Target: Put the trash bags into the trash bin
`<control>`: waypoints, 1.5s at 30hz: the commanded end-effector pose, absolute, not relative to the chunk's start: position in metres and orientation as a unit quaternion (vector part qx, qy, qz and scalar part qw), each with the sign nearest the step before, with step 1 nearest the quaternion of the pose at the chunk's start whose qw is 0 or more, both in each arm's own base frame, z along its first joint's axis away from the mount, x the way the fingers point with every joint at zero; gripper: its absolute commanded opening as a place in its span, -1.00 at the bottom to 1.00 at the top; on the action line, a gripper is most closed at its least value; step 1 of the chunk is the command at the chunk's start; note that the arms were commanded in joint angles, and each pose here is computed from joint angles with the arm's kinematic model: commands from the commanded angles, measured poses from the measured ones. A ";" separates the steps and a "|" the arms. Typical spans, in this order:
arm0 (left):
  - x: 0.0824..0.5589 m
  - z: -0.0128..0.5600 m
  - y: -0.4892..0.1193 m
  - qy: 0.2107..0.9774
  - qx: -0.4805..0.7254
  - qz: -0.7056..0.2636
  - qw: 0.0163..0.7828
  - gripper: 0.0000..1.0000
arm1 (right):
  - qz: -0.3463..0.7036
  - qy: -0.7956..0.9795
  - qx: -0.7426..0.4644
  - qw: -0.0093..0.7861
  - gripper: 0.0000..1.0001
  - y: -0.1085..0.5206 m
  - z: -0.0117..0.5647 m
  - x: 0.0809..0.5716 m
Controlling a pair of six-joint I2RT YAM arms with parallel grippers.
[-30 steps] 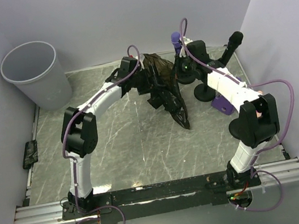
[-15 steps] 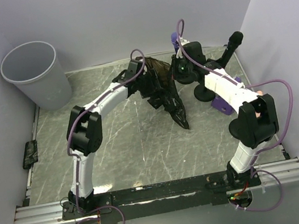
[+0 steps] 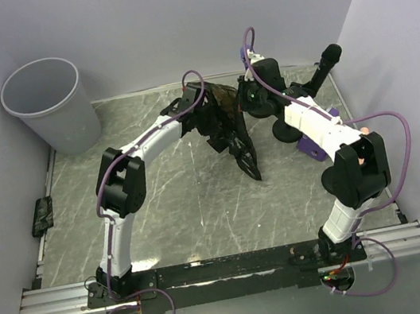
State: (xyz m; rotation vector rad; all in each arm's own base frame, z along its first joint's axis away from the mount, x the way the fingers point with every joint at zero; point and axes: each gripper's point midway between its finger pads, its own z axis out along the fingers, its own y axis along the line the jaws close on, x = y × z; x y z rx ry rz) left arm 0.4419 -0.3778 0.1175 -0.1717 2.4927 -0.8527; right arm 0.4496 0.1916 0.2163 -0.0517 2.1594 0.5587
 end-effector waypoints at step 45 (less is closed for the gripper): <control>0.407 0.677 -0.189 0.318 0.260 -0.005 0.912 -0.99 | 0.119 0.326 -0.231 0.909 -1.00 0.232 0.686 0.421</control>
